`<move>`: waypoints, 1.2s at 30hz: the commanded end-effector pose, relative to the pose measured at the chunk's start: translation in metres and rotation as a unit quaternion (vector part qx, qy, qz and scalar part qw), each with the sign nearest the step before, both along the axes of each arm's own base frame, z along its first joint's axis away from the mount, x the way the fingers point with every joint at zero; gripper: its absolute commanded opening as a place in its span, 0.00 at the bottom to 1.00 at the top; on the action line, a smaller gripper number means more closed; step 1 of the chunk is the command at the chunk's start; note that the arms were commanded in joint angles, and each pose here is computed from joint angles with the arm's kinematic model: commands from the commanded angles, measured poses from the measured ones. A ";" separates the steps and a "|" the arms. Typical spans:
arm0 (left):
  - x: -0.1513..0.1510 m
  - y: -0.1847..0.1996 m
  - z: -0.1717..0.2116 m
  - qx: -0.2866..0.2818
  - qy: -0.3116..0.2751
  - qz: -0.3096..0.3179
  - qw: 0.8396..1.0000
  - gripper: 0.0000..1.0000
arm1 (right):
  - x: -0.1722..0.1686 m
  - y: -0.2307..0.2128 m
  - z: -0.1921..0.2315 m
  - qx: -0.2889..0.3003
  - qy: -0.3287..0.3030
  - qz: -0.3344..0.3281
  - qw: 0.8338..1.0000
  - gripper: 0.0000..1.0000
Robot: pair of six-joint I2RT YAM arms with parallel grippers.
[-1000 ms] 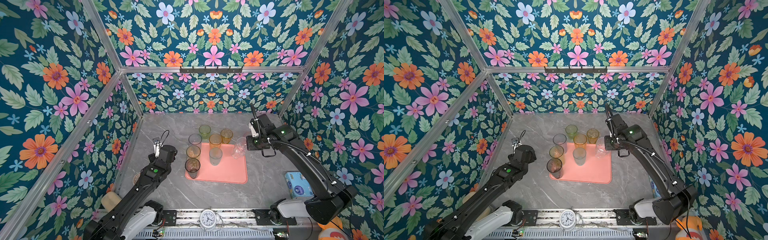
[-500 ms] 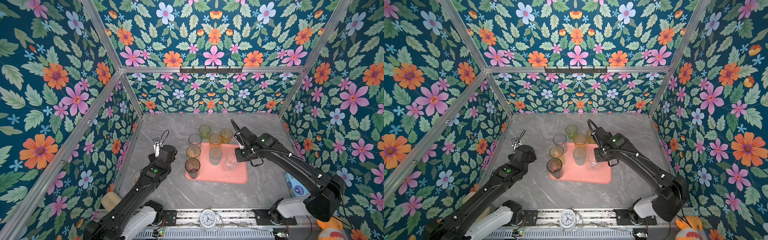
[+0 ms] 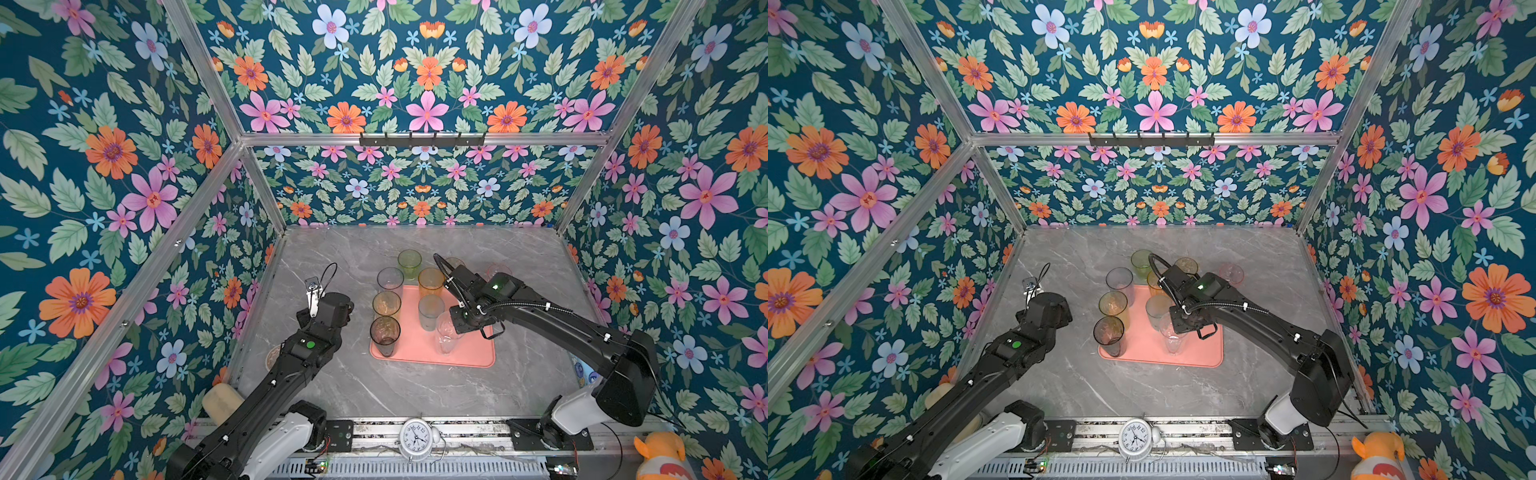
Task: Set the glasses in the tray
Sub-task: 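Lower the clear glass onto the tray near its edge nearest the robot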
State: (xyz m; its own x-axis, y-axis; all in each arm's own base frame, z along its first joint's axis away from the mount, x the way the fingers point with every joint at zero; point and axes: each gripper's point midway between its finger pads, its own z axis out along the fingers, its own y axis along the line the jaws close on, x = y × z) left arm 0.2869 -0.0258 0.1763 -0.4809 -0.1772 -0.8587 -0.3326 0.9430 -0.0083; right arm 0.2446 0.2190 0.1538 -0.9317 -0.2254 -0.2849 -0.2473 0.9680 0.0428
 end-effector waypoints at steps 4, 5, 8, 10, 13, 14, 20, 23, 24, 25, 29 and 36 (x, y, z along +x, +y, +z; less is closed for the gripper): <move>-0.001 0.000 0.000 -0.005 -0.004 0.002 1.000 0.80 | 0.000 0.016 -0.001 0.006 -0.007 0.002 1.000 0.00; -0.001 0.000 0.000 -0.005 -0.004 0.002 1.000 0.80 | 0.000 0.017 -0.002 0.005 -0.006 0.004 1.000 0.00; -0.001 0.001 0.000 -0.005 -0.004 0.003 1.000 0.80 | -0.001 0.022 -0.004 0.006 -0.004 0.006 1.000 0.00; -0.001 0.001 0.000 -0.005 -0.004 0.003 1.000 0.80 | -0.001 0.026 -0.005 0.007 -0.004 0.008 1.000 0.00; -0.001 0.001 -0.001 -0.005 -0.004 0.003 1.000 0.80 | -0.002 0.030 -0.008 0.006 -0.001 0.011 1.000 0.00; -0.002 0.001 -0.001 -0.005 -0.004 0.003 1.000 0.80 | -0.002 0.031 -0.008 0.006 -0.001 0.012 1.000 0.00; -0.003 0.001 -0.003 -0.005 -0.003 0.003 1.000 0.80 | 0.000 0.038 -0.010 0.010 -0.005 0.015 1.000 0.00; -0.003 0.002 -0.002 -0.005 -0.005 0.004 1.000 0.80 | 0.002 0.041 -0.011 0.011 -0.006 0.016 1.000 0.00; -0.003 0.001 -0.002 -0.006 -0.005 0.003 1.000 0.80 | 0.002 0.042 -0.011 0.012 -0.006 0.017 1.000 0.00; -0.003 0.002 -0.002 -0.006 -0.005 0.003 1.000 0.80 | 0.002 0.043 -0.012 0.012 -0.005 0.018 1.000 0.00; -0.003 0.002 -0.001 -0.006 -0.006 0.003 1.000 0.80 | 0.003 0.046 -0.015 0.012 -0.005 0.019 1.000 0.01; -0.004 0.002 -0.002 -0.005 -0.004 0.004 1.000 0.80 | 0.005 0.050 -0.022 0.009 0.001 0.018 1.000 0.05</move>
State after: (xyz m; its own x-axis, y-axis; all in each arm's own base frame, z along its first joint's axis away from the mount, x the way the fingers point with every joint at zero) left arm 0.2832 -0.0238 0.1739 -0.4782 -0.1812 -0.8594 -0.3345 0.9423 -0.0125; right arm 0.2450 0.2650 0.1364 -0.9172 -0.2760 -0.2874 -0.3044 0.9508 0.0583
